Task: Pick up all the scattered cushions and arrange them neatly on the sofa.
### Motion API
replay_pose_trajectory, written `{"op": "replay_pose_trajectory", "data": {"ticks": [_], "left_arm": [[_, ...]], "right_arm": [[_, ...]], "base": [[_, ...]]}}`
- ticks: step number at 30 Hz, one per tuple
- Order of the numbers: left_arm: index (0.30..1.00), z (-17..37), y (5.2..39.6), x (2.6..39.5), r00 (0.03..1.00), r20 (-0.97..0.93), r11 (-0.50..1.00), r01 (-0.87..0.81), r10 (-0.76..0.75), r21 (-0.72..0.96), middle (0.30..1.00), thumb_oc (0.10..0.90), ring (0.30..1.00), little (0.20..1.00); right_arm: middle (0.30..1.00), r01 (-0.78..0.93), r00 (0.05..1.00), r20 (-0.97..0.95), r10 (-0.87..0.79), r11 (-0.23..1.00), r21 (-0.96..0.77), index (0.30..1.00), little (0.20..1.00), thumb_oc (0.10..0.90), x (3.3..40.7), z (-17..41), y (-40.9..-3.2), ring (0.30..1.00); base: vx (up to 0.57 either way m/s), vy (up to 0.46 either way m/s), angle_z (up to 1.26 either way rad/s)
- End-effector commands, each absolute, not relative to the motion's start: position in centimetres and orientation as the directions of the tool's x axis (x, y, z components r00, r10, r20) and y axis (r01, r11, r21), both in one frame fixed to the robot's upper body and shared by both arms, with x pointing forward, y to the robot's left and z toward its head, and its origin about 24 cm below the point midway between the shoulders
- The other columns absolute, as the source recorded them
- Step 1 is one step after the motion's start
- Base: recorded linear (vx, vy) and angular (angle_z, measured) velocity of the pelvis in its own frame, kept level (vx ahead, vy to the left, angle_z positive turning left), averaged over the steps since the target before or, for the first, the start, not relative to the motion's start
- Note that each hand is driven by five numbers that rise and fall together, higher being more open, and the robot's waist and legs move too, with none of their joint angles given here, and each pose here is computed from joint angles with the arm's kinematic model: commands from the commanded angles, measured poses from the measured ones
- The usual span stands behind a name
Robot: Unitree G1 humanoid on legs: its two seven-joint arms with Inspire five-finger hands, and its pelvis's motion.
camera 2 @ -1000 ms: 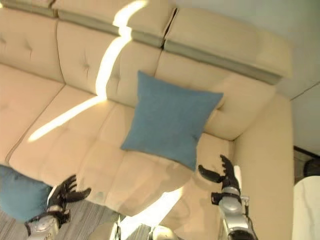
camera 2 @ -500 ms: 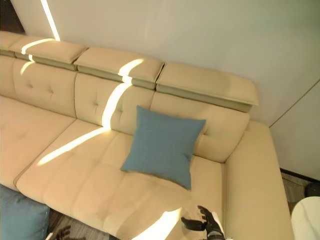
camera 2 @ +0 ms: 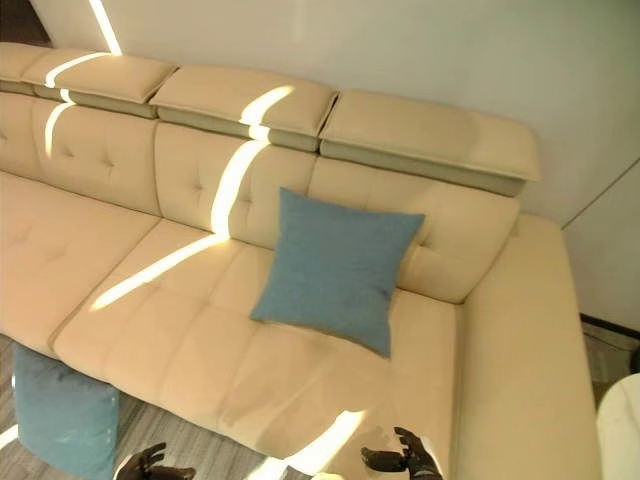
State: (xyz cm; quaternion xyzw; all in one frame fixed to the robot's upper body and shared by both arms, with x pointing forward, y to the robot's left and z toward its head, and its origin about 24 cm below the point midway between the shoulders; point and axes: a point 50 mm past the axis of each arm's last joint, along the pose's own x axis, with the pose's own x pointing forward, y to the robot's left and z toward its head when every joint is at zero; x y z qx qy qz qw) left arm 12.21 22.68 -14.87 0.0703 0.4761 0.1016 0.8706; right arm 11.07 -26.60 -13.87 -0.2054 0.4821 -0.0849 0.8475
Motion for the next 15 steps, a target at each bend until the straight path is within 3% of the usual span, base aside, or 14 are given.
{"op": "replay_pose_trajectory", "data": {"ticks": [1, 9, 15], "left_arm": [[0.900, -13.9, 25.3, 12.3, 0.559, -0.768, 0.946, -0.106, 0.312, 0.306, 0.900, 0.800, 0.900, 0.900], [0.900, -14.1, 25.6, 11.8, 0.540, -0.781, 0.941, -0.066, 0.314, 0.332, 0.900, 0.800, 0.900, 0.900], [0.900, -14.3, 26.1, 10.9, 0.500, -0.796, 0.932, -0.070, 0.341, 0.355, 0.900, 0.800, 0.900, 0.900]], "right_arm": [[0.900, -0.041, 0.604, -0.720, -0.342, 0.889, -0.457, 0.900, 0.900, 0.800, 14.0, -12.8, -26.6, 0.900], [0.900, -0.102, 0.656, -0.692, -0.301, 0.873, -0.477, 0.900, 0.900, 0.800, 16.5, -12.1, -25.5, 0.900], [0.900, -0.109, 0.644, -0.709, -0.288, 0.883, -0.458, 0.900, 0.900, 0.800, 16.0, -12.5, -25.0, 0.900]], "base": [[-0.25, 0.101, 0.13], [-0.30, 0.050, -0.02], [-0.26, -0.051, -0.03]]}}
